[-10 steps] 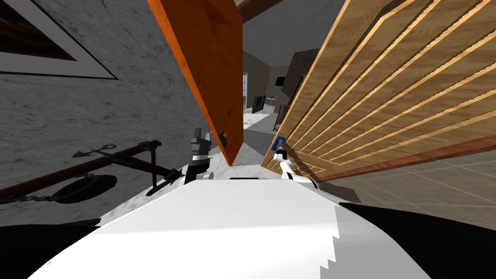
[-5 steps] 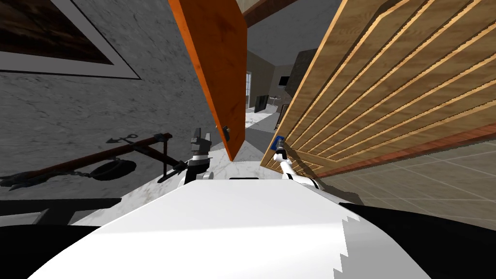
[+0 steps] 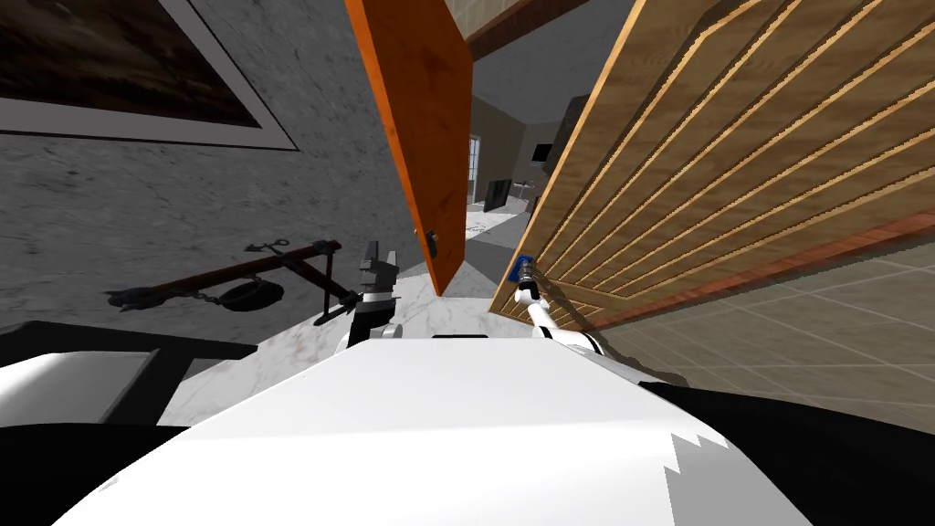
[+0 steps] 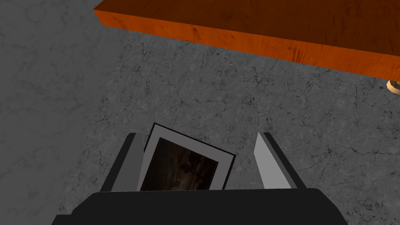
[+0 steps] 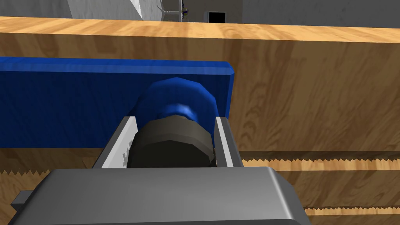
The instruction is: Pull the door open
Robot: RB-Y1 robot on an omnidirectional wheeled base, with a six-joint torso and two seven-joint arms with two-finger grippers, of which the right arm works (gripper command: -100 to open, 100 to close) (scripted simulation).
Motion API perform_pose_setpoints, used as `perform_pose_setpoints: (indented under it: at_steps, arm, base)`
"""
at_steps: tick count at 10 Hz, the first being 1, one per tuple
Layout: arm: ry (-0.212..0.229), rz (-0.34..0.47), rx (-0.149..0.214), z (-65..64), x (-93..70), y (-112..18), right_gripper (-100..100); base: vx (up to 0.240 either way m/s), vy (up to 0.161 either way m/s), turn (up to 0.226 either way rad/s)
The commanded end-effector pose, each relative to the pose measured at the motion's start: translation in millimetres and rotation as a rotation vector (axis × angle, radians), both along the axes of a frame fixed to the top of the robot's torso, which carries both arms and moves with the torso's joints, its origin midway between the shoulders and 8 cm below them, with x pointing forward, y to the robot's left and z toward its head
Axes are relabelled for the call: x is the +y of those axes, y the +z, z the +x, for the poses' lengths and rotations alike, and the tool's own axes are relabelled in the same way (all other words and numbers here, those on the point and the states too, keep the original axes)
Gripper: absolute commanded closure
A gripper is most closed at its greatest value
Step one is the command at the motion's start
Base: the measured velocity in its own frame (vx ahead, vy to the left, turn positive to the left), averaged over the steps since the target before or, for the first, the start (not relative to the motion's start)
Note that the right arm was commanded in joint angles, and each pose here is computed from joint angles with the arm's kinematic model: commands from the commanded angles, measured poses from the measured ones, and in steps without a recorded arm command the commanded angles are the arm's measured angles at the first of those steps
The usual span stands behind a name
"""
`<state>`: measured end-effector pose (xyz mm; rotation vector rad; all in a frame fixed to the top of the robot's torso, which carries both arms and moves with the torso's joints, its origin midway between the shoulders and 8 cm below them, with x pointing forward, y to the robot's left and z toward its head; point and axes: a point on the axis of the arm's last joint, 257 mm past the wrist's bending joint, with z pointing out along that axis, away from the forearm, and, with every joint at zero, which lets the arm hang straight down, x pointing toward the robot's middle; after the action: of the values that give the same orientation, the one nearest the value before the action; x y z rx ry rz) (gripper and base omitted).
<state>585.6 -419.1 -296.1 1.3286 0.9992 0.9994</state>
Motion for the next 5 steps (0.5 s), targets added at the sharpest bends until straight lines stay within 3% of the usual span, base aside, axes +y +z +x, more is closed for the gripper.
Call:
perform_pose_setpoints:
  at_steps: [1,3,5]
  arm:
    - [0.014,0.001,0.001,0.4,5.4,-0.1,100]
    - [0.026,0.003,0.005,1.3,10.6,-3.0,100]
    - [0.039,0.002,0.004,2.7,14.5,-2.4,100]
  base:
    - [-0.216,-0.066,0.081]
    - [-0.122,-0.003,0.064]
    - [-0.201,-0.068,0.077]
